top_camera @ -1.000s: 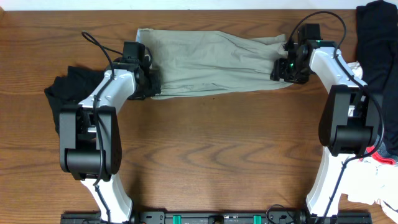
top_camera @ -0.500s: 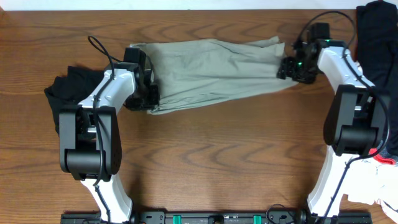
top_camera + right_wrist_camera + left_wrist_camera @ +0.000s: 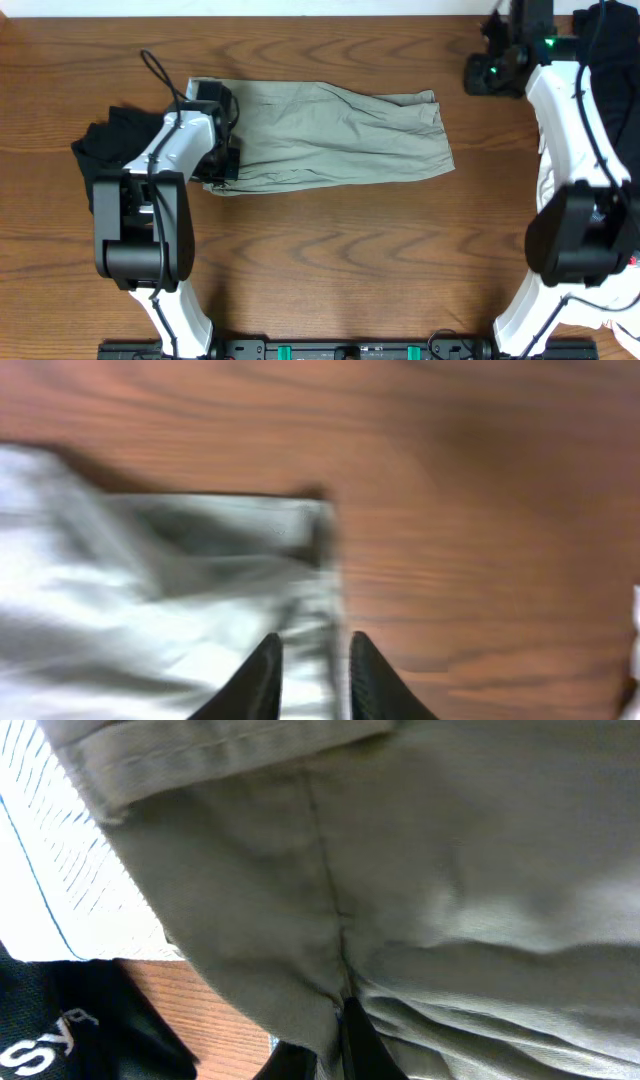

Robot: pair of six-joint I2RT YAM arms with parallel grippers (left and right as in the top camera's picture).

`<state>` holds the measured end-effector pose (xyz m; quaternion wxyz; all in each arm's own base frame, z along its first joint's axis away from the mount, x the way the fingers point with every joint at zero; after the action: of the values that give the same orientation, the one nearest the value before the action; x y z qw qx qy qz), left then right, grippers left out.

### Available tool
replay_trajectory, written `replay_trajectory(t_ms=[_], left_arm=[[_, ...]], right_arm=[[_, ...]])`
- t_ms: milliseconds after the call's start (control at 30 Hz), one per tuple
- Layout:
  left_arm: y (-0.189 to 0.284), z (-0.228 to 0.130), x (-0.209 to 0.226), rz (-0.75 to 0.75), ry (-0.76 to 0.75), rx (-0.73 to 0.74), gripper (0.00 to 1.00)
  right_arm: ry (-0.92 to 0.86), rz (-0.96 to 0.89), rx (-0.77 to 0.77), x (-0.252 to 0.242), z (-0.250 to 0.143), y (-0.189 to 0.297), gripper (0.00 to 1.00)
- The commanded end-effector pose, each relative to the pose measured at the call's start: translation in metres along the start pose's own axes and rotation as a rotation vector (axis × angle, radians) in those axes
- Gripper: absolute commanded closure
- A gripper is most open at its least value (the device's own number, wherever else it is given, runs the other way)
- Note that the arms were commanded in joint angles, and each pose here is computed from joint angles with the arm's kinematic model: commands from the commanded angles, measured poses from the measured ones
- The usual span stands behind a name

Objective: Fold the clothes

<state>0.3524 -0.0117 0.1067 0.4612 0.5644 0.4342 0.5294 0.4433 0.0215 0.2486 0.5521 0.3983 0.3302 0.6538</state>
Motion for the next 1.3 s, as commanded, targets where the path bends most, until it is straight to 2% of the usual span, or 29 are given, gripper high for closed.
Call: replay_trajectory(t_ms=[0,167,267,500,633,733,867,900,1133,1267], left_arm=[[0.005,0.001,-0.011,0.027,-0.078,-0.019,0.94],[0.006,0.001,-0.019,0.027,-0.105,-0.025,0.94],[0.006,0.001,-0.019,0.027,-0.104,-0.025,0.94],[0.006,0.001,-0.019,0.027,-0.104,-0.025,0.94],[0.006,0.001,-0.019,0.027,-0.104,-0.025,0.94],[0.006,0.001,-0.019,0.027,-0.104,-0.025,0.94],[0.006,0.001,-0.019,0.027,-0.104,-0.025,0.94],[0.006,0.001,-0.019,0.027,-0.103,-0.025,0.94],[0.006,0.002,-0.019,0.027,-0.102,-0.033,0.94],[0.006,0.003,-0.019,0.027,-0.101,-0.039,0.94]], right_arm=[[0.151,0.08,0.083,0.033,-0.013,-0.014,0.81],[0.32,0.125,0.178,0.069,-0.03,-0.03,0.81],[0.349,0.137,0.213,0.079,-0.037,-0.04,0.8],[0.373,0.11,0.266,0.075,-0.044,-0.089,0.8],[0.36,0.013,0.211,0.063,-0.036,-0.117,0.78],[0.292,-0.086,0.102,0.053,-0.02,-0.13,0.69],[0.25,-0.102,-0.01,0.043,-0.004,-0.139,0.63],[0.221,-0.105,-0.027,0.039,-0.002,-0.141,0.58],[0.151,-0.12,-0.005,0.022,-0.002,-0.14,0.48],[0.152,-0.115,-0.015,0.025,0.008,-0.114,0.41]])
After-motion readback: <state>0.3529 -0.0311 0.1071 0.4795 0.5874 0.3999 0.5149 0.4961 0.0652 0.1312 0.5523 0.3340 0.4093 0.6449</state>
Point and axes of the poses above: each gripper's point midway between its finger pads, its own y axis back along the fingers, its own x axis along the line the jaws close on, z = x × y, the point moved 10 cm from there along y, back along the fingers
